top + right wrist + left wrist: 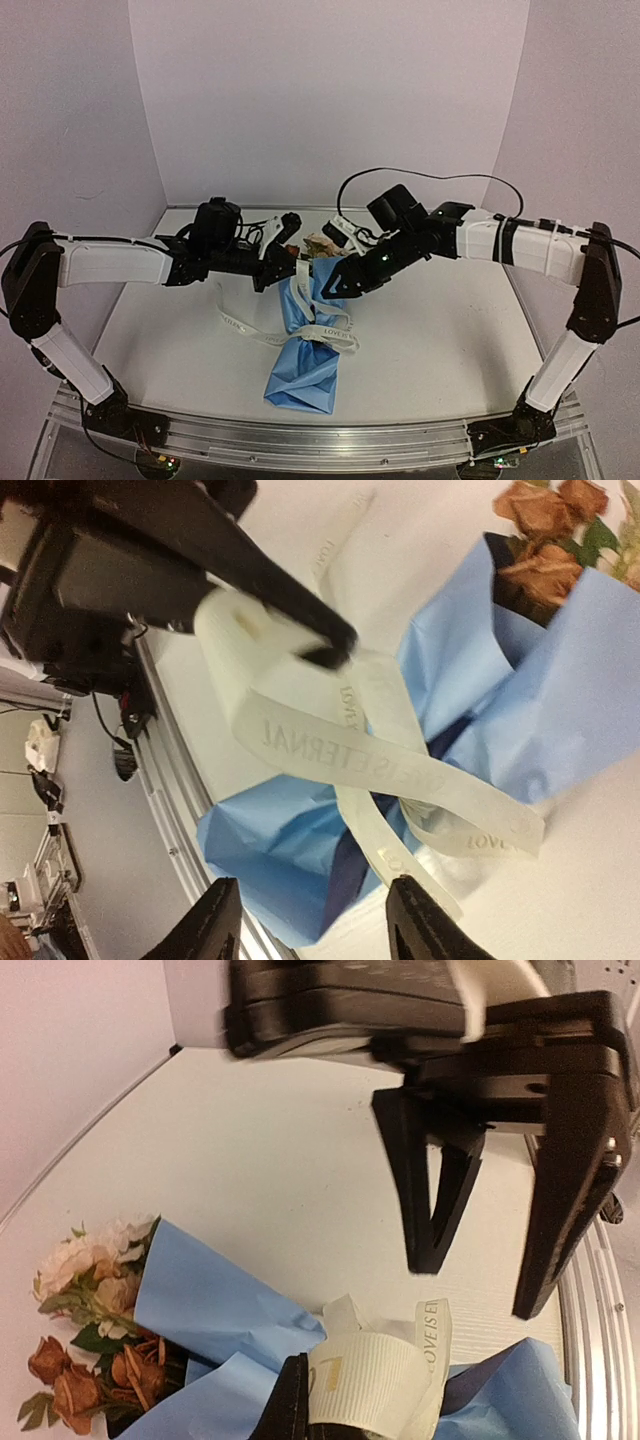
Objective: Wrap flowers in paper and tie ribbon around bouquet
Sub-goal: Pass from the right arm to the left, then cross the half-tied ribbon over the folded bouquet.
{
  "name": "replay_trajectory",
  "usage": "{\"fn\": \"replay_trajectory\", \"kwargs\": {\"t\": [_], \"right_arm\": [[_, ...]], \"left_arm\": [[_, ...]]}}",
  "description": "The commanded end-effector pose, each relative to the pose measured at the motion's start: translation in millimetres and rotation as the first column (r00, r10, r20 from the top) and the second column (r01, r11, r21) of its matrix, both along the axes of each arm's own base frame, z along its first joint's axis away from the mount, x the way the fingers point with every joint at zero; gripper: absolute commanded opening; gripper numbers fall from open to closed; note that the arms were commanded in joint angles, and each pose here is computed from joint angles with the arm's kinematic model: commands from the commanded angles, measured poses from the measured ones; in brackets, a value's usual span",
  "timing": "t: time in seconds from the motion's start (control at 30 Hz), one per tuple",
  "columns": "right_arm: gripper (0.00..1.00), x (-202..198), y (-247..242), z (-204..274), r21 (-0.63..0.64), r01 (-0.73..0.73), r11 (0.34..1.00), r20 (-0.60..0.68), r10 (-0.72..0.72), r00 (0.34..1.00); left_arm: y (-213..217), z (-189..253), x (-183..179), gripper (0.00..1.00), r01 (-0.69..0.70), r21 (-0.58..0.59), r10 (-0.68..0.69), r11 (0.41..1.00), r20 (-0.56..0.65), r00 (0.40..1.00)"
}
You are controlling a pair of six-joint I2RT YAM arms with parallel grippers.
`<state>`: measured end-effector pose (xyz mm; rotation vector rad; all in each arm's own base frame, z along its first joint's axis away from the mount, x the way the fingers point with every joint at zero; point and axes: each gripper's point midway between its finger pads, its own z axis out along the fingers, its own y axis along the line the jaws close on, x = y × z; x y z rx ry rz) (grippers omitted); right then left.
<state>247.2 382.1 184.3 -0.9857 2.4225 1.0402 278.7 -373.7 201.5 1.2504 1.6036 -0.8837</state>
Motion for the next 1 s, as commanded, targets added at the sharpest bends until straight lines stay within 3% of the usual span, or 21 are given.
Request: {"fn": "replay_trajectory", "kwargs": {"t": [0.0,0.27,0.4,0.97], "right_arm": [[0.55,8.4,-26.3,22.4,0.023,0.099,0.995,0.171,-0.101,0.98],[0.54,-1.2,-46.9,-42.2,0.046,0.217,0.975,0.114,-0.221,0.969],[0.51,6.3,-41.5,-70.4,0.128,0.239,0.962,0.175,-0.259,0.95],[0.46,3.9,-42.4,-109.1,0.118,0.28,0.953,0.205,-0.299,0.932]], "left_arm": [[4.4,25.9,18.3,0.0,-0.144,0.019,0.146,0.989,-0.107,0.984],[20.9,23.4,28.6,0.0,-0.281,0.111,0.298,0.953,-0.202,0.933],[25.2,26.2,26.2,0.0,-0.287,0.139,0.311,0.948,-0.214,0.926],[32.3,32.8,25.9,0.0,-0.296,0.213,0.341,0.931,-0.218,0.914]]}}
